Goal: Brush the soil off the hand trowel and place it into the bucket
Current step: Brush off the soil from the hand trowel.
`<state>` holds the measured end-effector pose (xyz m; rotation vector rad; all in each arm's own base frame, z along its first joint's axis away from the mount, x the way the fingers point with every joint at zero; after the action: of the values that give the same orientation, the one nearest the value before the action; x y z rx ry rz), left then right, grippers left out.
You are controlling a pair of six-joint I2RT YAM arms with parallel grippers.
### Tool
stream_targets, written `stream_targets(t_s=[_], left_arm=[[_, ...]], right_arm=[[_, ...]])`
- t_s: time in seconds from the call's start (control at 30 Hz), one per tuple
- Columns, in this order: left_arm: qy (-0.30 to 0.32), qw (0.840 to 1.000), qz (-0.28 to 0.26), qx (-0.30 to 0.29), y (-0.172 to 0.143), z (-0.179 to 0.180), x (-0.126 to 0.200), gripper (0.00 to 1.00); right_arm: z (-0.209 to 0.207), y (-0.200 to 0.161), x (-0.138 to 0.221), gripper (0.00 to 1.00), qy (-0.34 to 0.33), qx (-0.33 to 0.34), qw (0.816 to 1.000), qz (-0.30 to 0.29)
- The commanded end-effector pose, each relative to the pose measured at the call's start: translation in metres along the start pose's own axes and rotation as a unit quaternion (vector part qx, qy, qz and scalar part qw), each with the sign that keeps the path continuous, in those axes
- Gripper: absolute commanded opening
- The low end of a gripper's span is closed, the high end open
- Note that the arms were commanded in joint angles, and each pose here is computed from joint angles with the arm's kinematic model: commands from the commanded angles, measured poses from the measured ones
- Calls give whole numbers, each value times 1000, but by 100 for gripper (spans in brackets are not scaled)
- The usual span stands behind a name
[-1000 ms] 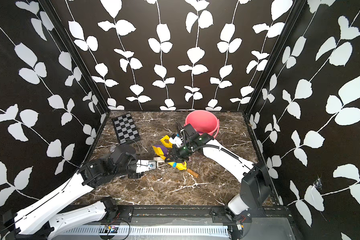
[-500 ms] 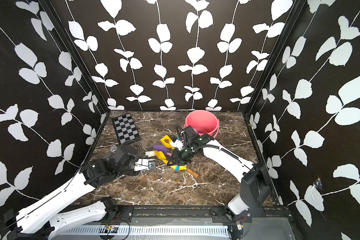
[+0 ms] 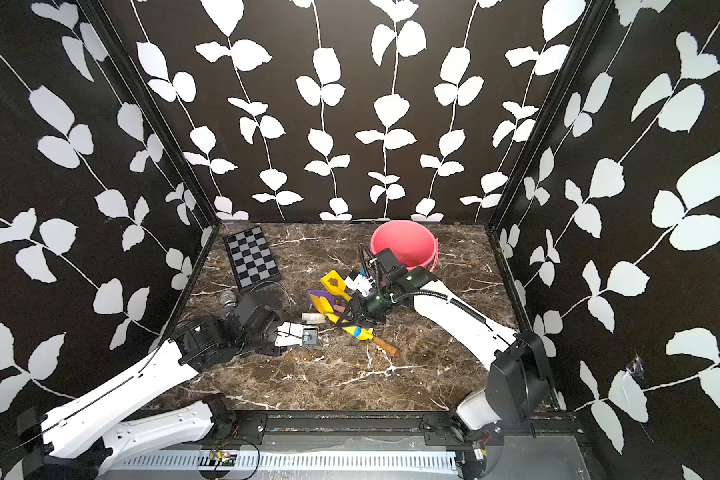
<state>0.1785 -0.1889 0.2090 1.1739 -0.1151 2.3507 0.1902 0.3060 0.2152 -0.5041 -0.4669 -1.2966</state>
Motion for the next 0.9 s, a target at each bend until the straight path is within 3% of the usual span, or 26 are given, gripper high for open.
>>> stream_targets(t_s=[0.0,0.37,0.57,0.67,0.77,0.87], left_arm=[[33,999,-22,-11,11,16,5,0],[95,989,108,-40,-35,28,6,0],[91,982,163,-4,-64,28,5,0],[101,982,153,35,-62,33,9,0],[119,980,105,117,-50,45,18,0],[148,966,42,206,-36,63,33,0]], right_arm=[[4,-3,-3,0,10,11,1000,13],[-10,-16,5,0,-1,10,1000,20],[-6,-16,21,0,8,16,1000,1],[-4,-8,35,0,8,19,999,-27],[0,3,54,0,1,27,997,-66],[9,18,87,0,-22,51,990,-126]])
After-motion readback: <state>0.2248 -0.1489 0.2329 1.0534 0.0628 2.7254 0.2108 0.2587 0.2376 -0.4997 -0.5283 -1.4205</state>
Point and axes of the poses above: each gripper's point midway between its finger pads, its own x axis back along the fingers, its own z axis along the line the jaws close on, y = z × x, the point moved 1 cm from there along x, back along the fingers, and after that the axes turned 13 degrees about -x, right-handed, at the moved point
